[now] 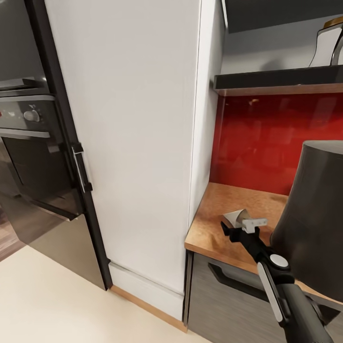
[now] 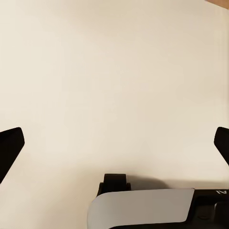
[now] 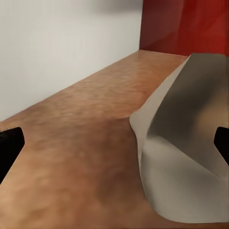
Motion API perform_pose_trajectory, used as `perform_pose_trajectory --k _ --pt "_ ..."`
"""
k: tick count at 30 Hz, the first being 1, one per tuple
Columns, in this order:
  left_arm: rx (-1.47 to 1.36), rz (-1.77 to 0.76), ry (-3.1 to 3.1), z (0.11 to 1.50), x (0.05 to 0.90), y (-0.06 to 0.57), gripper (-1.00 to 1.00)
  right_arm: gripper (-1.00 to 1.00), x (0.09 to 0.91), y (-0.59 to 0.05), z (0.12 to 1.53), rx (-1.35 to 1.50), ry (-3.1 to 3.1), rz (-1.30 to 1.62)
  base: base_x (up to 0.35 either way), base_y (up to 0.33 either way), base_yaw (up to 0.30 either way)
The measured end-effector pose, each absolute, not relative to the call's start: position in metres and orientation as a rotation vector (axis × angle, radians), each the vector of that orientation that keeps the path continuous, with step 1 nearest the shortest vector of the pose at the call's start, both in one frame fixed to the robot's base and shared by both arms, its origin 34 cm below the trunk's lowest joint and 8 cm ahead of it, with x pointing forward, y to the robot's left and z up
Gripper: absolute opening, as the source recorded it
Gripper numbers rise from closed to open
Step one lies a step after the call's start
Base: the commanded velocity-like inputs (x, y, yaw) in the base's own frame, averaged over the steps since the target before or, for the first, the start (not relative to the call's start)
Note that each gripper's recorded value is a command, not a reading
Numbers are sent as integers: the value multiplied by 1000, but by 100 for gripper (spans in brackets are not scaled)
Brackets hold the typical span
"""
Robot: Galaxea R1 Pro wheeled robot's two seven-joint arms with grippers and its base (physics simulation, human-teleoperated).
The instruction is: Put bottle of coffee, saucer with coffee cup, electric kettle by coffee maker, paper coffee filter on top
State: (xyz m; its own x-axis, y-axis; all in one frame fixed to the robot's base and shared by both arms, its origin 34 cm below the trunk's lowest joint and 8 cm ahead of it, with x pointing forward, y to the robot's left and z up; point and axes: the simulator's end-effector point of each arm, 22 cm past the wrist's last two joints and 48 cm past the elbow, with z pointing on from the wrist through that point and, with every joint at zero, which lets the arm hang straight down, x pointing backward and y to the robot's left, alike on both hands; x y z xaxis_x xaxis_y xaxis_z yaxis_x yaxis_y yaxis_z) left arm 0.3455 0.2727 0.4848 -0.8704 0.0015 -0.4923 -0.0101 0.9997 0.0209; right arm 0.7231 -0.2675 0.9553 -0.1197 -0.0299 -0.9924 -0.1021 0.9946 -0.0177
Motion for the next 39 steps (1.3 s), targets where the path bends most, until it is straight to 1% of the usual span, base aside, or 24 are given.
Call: perform_pose_trajectory --k 19,27,28,39 --pt "-7 28 2627 485 345 271 100 100 726 -269 956 -85 1685 52 0 0 0" --pt "-10 17 2628 484 345 265 100 100 736 -259 982 -29 1660 66 0 0 0" --pt "-10 17 2628 484 345 265 100 100 736 -274 975 46 1697 5 0 0 0" --pt "-10 17 2628 484 345 265 100 100 740 -275 974 58 1706 1 0 0 0"
